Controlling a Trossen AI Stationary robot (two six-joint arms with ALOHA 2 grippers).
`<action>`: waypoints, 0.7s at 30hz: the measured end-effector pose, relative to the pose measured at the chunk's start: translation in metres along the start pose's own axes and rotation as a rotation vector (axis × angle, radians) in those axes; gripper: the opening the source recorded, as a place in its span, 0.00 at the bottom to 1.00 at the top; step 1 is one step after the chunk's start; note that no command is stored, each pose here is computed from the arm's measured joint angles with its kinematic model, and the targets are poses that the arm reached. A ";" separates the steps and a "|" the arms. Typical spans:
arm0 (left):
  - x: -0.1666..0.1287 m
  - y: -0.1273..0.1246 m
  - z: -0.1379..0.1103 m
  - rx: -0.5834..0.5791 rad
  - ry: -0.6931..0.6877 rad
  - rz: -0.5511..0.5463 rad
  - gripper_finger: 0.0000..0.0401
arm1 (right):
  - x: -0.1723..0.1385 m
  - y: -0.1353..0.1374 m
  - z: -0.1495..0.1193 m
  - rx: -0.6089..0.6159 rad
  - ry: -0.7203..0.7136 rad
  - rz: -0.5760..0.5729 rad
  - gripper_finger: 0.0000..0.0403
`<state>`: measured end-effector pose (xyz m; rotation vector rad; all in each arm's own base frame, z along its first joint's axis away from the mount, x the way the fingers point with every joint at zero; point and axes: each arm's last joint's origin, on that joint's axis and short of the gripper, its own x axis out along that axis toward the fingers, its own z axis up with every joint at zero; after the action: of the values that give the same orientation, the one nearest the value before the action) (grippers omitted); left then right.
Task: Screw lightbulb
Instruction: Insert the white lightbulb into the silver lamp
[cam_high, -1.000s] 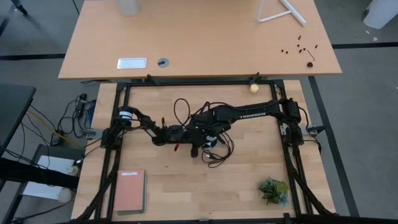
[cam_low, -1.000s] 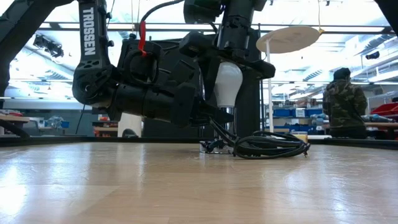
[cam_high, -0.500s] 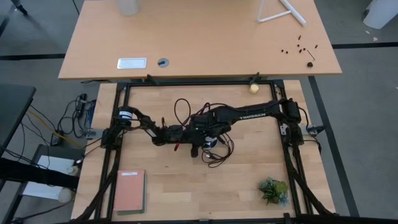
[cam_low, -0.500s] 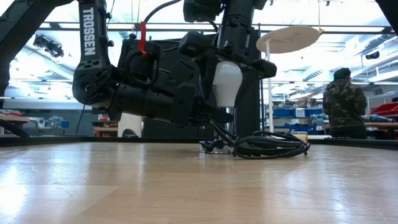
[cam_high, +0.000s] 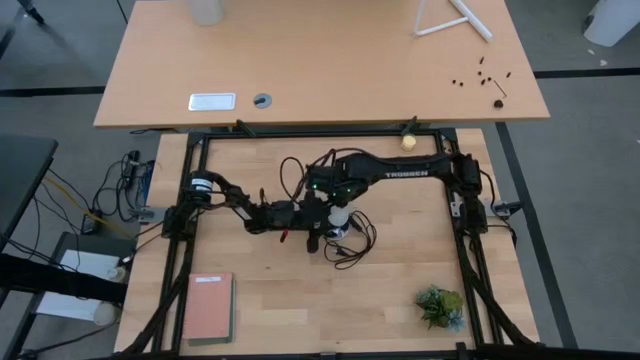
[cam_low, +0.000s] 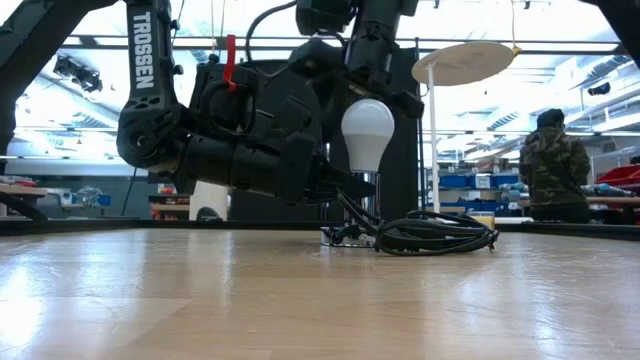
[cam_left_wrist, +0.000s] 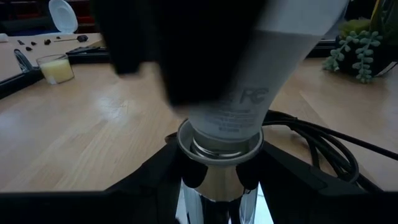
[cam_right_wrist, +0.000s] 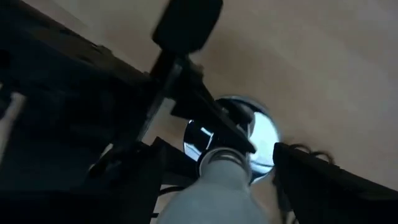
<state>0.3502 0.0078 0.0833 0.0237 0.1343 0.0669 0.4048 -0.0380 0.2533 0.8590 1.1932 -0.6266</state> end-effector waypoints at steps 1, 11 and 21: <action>0.000 0.000 0.000 0.000 0.001 0.000 0.47 | -0.005 0.000 0.002 -0.019 -0.003 0.001 0.76; 0.000 0.000 0.000 0.000 0.002 -0.001 0.47 | -0.046 0.013 0.011 -0.481 -0.078 0.067 0.75; 0.000 0.001 0.000 0.023 0.002 0.018 0.47 | -0.073 0.021 -0.021 -1.165 0.015 -0.072 0.74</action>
<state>0.3501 0.0083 0.0833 0.0475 0.1368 0.0837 0.3913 -0.0103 0.3256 -0.1691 1.3374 0.0834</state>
